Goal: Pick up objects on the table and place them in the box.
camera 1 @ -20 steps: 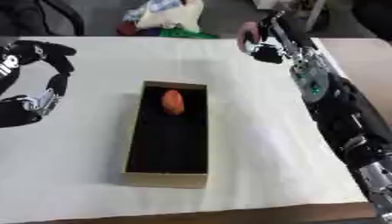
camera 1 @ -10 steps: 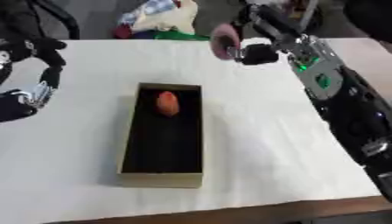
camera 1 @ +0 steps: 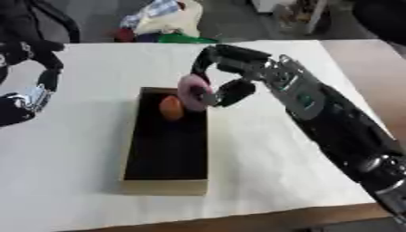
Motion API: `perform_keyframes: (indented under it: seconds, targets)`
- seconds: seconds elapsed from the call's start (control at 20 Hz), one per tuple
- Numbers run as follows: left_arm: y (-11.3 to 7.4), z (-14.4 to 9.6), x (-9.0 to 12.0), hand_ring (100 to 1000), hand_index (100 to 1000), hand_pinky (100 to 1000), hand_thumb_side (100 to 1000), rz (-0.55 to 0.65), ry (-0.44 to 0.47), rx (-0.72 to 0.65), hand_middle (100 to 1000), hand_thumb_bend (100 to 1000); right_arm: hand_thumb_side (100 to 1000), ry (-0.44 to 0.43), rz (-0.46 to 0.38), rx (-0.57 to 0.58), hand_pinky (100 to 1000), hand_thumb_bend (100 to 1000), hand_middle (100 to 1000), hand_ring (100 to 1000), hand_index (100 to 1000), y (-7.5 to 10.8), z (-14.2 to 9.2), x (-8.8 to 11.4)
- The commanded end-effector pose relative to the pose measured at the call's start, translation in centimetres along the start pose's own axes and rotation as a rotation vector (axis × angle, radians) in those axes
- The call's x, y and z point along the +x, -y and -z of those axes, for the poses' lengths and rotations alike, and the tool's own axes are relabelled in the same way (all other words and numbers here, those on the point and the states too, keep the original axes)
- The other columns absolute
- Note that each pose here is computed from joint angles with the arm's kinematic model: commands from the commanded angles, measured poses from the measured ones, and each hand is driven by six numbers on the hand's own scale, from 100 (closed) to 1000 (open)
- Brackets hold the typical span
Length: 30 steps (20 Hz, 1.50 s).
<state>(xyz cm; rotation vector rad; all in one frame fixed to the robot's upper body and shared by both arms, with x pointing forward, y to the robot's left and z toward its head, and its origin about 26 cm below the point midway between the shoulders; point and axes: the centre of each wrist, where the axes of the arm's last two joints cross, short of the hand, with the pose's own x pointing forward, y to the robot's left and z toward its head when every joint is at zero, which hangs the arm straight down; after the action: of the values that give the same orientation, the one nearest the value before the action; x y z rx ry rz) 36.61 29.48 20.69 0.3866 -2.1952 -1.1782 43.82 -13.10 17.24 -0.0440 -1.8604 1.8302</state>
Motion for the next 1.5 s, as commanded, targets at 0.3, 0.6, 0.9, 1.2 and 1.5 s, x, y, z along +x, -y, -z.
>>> perform_keyframes:
  seconds: [0.3,0.6,0.9,1.2,1.5]
  targets:
    - [-0.6,0.5,0.4,584,837,713,599,0.013,0.025,-0.004,567,100,421,-0.015,-0.095,-0.001,771,100,694,817,785,-0.1,0.6,0.0]
    - [-0.4,0.4,0.4,584,837,712,607,0.003,0.020,-0.005,567,100,497,-0.046,-0.213,0.005,829,152,910,887,992,1.0,-0.2,0.4]
    - [-0.4,0.0,0.3,584,837,712,614,-0.005,0.011,0.006,567,100,504,-0.059,-0.247,-0.094,824,132,888,881,986,2.8,-2.5,1.0]
    - [-0.2,-0.4,0.5,586,837,713,621,-0.015,0.016,0.011,569,100,512,-0.094,-0.230,-0.330,795,100,831,854,965,4.1,-6.3,1.7]
    - [0.3,-0.9,0.7,593,837,714,638,-0.049,0.025,0.035,574,100,537,-0.162,-0.151,-0.564,764,100,791,836,950,3.0,-9.1,1.9]
